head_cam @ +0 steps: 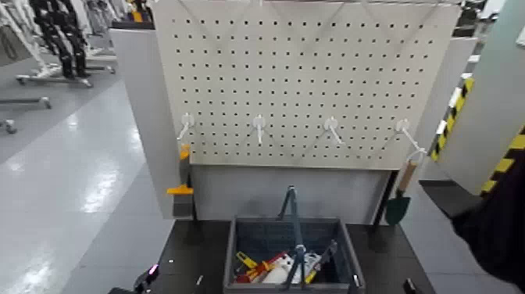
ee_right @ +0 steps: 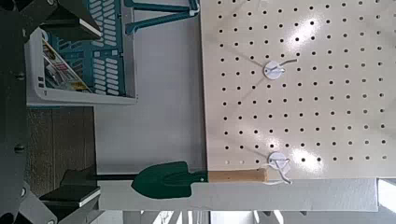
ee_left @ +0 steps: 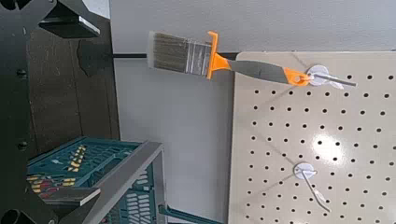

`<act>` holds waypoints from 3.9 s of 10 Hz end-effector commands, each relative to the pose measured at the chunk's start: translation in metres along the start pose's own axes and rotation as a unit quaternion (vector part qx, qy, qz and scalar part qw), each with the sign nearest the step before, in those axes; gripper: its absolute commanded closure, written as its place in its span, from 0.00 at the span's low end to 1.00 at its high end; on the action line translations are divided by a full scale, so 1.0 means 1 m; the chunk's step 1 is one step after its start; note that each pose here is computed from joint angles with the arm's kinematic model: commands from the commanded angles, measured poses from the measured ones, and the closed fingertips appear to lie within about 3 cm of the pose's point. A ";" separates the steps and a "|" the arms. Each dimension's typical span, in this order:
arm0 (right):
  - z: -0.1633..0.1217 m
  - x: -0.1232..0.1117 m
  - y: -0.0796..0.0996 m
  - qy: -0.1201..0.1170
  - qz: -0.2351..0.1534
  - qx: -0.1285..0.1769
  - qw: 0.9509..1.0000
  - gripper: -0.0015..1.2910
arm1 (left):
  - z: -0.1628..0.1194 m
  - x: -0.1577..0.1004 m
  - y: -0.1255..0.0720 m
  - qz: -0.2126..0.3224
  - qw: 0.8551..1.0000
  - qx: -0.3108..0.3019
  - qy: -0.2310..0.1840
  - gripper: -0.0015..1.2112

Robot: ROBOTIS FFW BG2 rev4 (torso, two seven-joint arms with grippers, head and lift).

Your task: Put the tool with the wooden handle into the crate.

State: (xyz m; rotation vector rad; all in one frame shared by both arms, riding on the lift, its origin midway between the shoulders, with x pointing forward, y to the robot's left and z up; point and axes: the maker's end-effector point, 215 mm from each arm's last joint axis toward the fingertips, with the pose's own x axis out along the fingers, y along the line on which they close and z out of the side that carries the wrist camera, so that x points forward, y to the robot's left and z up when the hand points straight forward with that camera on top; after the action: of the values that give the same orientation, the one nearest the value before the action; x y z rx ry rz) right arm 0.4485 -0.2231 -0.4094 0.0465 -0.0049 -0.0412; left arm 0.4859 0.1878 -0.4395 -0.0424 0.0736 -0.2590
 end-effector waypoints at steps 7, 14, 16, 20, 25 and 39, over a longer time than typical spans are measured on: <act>0.028 0.013 -0.044 -0.001 0.019 -0.035 0.999 0.10 | 0.000 0.000 0.003 0.002 1.000 -0.004 0.008 0.09; 0.060 0.052 -0.109 0.027 0.090 -0.067 0.993 0.10 | -0.007 0.002 0.000 -0.004 1.000 -0.012 0.024 0.09; 0.074 0.069 -0.117 0.032 0.112 -0.087 0.989 0.10 | -0.007 0.003 0.000 -0.005 1.000 -0.012 0.025 0.09; 0.084 0.092 -0.128 0.053 0.154 -0.091 0.982 0.10 | -0.009 0.004 -0.002 -0.007 1.000 -0.014 0.027 0.09; 0.092 0.122 -0.132 0.070 0.207 -0.085 0.972 0.10 | -0.009 0.006 -0.004 -0.009 0.999 -0.015 0.028 0.09; 0.105 0.187 -0.089 0.094 0.325 -0.073 0.938 0.20 | -0.008 0.010 -0.008 -0.014 0.999 -0.017 0.028 0.09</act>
State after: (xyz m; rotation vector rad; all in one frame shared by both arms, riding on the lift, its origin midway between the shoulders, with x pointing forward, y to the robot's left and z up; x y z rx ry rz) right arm 0.6298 -0.3250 -0.3104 -0.1006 0.1778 0.6256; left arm 0.4928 0.1775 -0.4479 -0.0696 0.1333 -0.2878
